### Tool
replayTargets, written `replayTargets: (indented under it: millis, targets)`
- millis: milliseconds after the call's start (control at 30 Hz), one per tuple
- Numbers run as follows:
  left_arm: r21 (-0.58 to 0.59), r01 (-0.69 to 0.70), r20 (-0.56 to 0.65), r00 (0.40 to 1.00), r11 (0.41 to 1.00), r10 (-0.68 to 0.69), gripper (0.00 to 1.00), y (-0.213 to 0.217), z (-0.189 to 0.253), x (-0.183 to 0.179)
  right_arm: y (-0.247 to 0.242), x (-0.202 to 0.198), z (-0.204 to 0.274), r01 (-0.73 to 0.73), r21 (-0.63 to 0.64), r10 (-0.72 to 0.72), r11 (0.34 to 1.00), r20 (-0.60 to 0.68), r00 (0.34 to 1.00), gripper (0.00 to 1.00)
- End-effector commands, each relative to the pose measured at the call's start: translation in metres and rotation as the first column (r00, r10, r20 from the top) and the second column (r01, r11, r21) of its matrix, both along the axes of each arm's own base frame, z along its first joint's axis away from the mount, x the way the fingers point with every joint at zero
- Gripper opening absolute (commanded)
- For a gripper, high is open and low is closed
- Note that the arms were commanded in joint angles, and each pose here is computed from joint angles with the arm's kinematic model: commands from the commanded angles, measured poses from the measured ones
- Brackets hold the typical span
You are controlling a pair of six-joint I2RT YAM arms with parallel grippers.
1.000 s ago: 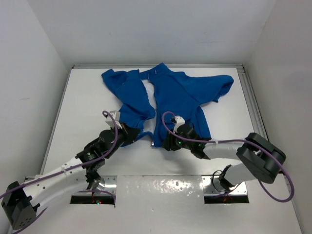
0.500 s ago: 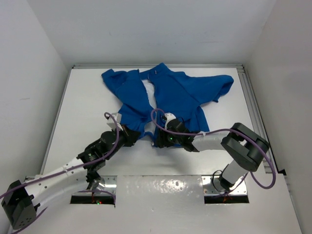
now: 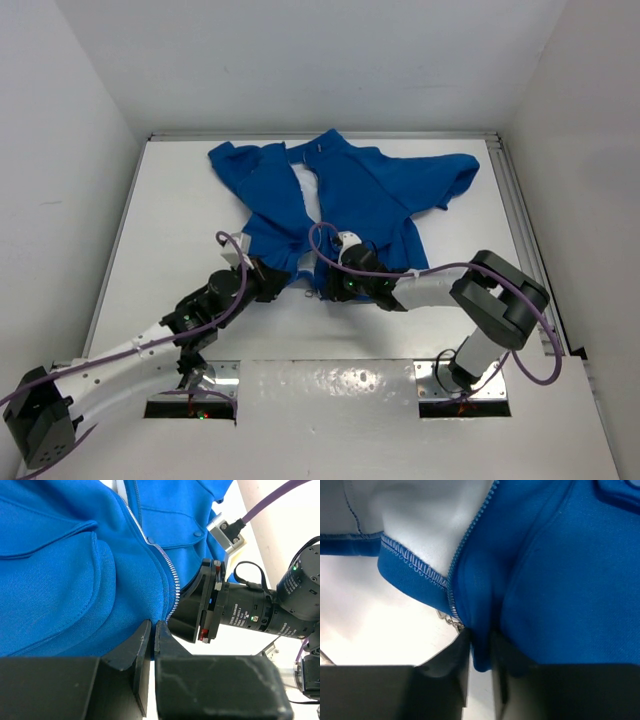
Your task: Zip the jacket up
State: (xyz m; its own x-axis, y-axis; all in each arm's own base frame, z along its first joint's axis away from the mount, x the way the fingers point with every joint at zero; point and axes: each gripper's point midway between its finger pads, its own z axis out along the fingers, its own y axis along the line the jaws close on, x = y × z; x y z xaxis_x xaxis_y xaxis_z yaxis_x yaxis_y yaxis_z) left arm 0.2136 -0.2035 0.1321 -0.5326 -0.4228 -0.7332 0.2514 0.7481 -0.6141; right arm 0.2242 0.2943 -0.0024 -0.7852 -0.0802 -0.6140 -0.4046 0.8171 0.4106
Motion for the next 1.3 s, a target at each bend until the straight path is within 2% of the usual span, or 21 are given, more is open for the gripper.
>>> replayTargets:
  millis: [0, 33, 133, 367, 400, 500, 667, 867, 900, 1000, 1033, 1067, 1133, 1167, 1200, 1267]
  targets:
    - [-0.066, 0.012, 0.033, 0.999, 0.998, -0.009, 0.0, -0.007, 0.014, 0.003, 0.0, 0.005, 0.004, 0.021, 0.006, -0.021, 1.0, 0.029, 0.999, 0.18]
    - [-0.066, 0.01, 0.026, 1.0, 0.998, -0.008, 0.0, -0.007, 0.01, 0.003, -0.002, 0.005, 0.004, 0.027, 0.003, -0.027, 1.0, 0.03, 0.999, 0.13]
    - [-0.067, 0.015, 0.023, 1.0, 0.998, -0.014, 0.0, -0.008, 0.009, 0.003, -0.005, 0.002, 0.009, 0.026, 0.004, -0.026, 1.0, 0.041, 0.999, 0.12]
    - [-0.08, 0.026, 0.025, 0.999, 0.996, -0.024, 0.0, -0.012, 0.009, 0.003, -0.011, -0.008, 0.026, -0.007, -0.013, 0.008, 1.0, 0.055, 0.998, 0.21]
    - [-0.08, 0.031, 0.025, 0.999, 0.996, -0.029, 0.0, -0.013, 0.009, 0.003, -0.009, -0.011, 0.026, -0.022, -0.008, 0.023, 1.0, 0.048, 0.999, 0.14]
    - [-0.084, 0.041, 0.023, 0.999, 0.996, -0.039, 0.0, -0.016, 0.01, 0.003, -0.011, -0.016, 0.021, -0.024, -0.011, 0.024, 1.0, 0.023, 0.999, 0.04]
    - [-0.092, 0.04, 0.027, 0.999, 0.995, -0.038, 0.0, -0.016, 0.011, 0.003, -0.008, -0.018, 0.027, -0.015, 0.046, 0.013, 0.999, 0.031, 0.999, 0.03]
    - [-0.134, 0.036, 0.062, 0.998, 0.99, -0.028, 0.0, -0.02, 0.031, 0.008, 0.001, -0.01, 0.086, -0.042, 0.197, 0.006, 0.979, 0.182, 0.983, 0.0]
    - [-0.148, 0.039, 0.071, 0.997, 0.988, -0.028, 0.0, -0.022, 0.036, 0.01, 0.005, -0.007, 0.115, -0.059, 0.277, -0.013, 0.959, 0.249, 0.968, 0.0]
    - [-0.161, 0.043, 0.089, 0.996, 0.986, -0.029, 0.0, -0.026, 0.047, 0.014, 0.004, -0.016, 0.135, -0.104, 0.363, -0.012, 0.926, 0.304, 0.953, 0.0]
    - [-0.177, 0.042, 0.103, 0.994, 0.983, -0.024, 0.0, -0.027, 0.052, 0.015, 0.005, -0.015, 0.16, -0.131, 0.433, -0.04, 0.892, 0.363, 0.931, 0.0]
    - [-0.188, 0.039, 0.107, 0.994, 0.981, -0.019, 0.0, -0.029, 0.056, 0.017, 0.0, -0.02, 0.158, -0.133, 0.45, -0.048, 0.883, 0.37, 0.928, 0.0]
    - [-0.198, 0.036, 0.125, 0.992, 0.979, -0.011, 0.0, -0.031, 0.067, 0.021, -0.004, -0.02, 0.193, -0.171, 0.544, -0.113, 0.822, 0.45, 0.886, 0.0]
    - [-0.196, 0.033, 0.132, 0.991, 0.98, -0.007, 0.0, -0.031, 0.069, 0.023, -0.01, -0.025, 0.189, -0.179, 0.557, -0.122, 0.811, 0.461, 0.879, 0.0]
    - [-0.204, 0.026, 0.141, 0.99, 0.979, 0.003, 0.0, -0.03, 0.073, 0.025, -0.013, -0.026, 0.209, -0.204, 0.607, -0.166, 0.768, 0.496, 0.852, 0.0]
    - [-0.218, 0.031, 0.151, 0.989, 0.975, 0.003, 0.0, -0.032, 0.079, 0.026, -0.014, -0.026, 0.203, -0.19, 0.621, -0.174, 0.76, 0.477, 0.862, 0.0]
